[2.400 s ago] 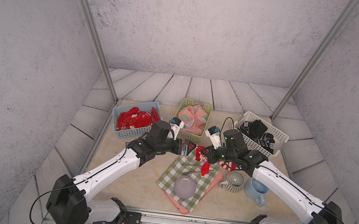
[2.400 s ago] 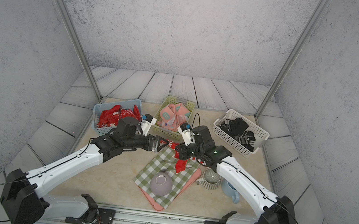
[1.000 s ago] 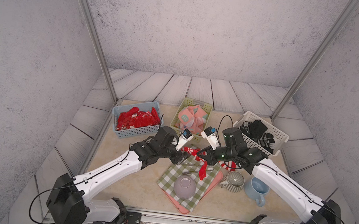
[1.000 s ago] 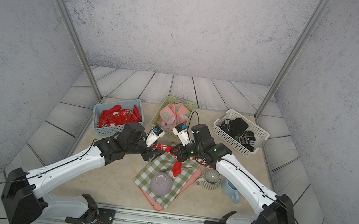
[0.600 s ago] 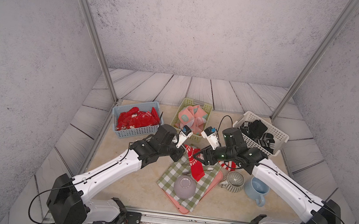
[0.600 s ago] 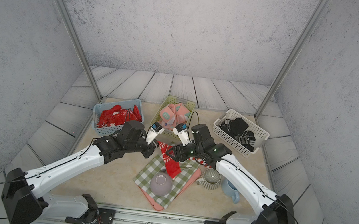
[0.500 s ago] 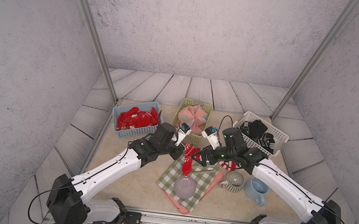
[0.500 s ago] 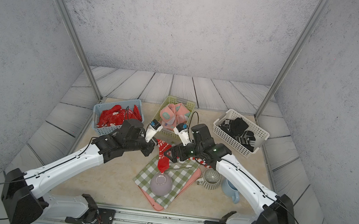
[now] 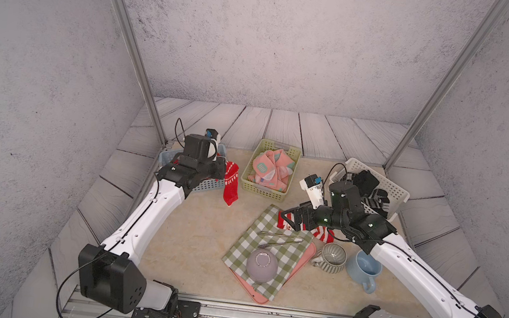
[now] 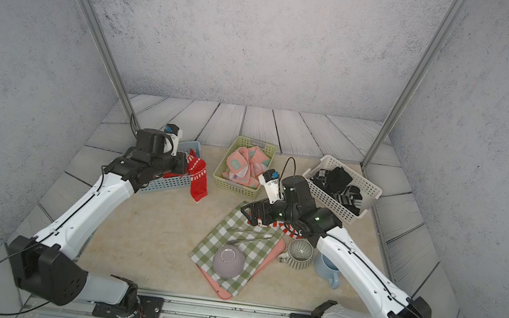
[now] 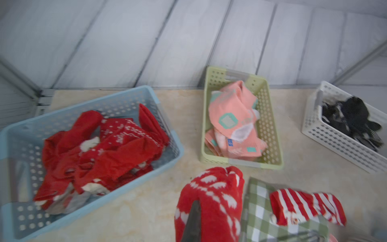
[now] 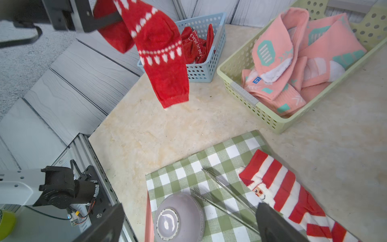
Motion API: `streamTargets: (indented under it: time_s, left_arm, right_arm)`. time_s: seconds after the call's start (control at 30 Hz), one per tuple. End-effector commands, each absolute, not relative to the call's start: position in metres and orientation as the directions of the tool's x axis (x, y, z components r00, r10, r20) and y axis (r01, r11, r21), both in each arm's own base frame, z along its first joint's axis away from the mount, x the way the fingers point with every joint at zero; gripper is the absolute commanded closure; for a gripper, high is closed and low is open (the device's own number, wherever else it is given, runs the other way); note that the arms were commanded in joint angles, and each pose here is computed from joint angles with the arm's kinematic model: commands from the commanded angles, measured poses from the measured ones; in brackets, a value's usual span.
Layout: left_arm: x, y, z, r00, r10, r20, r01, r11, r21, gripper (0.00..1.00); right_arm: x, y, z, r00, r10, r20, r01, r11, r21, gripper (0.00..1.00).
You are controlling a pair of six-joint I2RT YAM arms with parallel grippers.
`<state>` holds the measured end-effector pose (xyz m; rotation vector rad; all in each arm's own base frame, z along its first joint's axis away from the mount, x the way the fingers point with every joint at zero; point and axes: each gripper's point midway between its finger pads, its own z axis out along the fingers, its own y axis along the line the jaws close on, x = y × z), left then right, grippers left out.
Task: Sort the socks into the basket by color
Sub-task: Place the sock in the bin.
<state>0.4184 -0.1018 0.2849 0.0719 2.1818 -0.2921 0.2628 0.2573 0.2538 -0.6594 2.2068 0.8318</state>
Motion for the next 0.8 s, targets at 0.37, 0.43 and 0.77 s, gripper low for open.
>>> streamTargets:
  time_s: [0.37,0.43,0.77]
  left_arm:
    - [0.522,0.033,0.263,-0.593,-0.191,-0.782,-0.161,0.98,-0.118,1.0]
    - [0.53,0.042,0.247,-0.617,-0.203,-0.761,-0.181,0.977,-0.114,1.0]
    - [0.544,0.06,0.131,-0.771,-0.245,-0.588,-0.262,0.963,-0.058,1.0]
  right_arm:
    - [0.278,0.233,0.212,-0.736,-0.187,-0.651,-0.542,0.739,0.4,0.01]
    - [0.281,0.232,0.208,-0.745,-0.185,-0.641,-0.533,0.742,0.406,0.01]
    - [0.294,0.229,0.19,-0.774,-0.188,-0.605,-0.508,0.754,0.416,0.01]
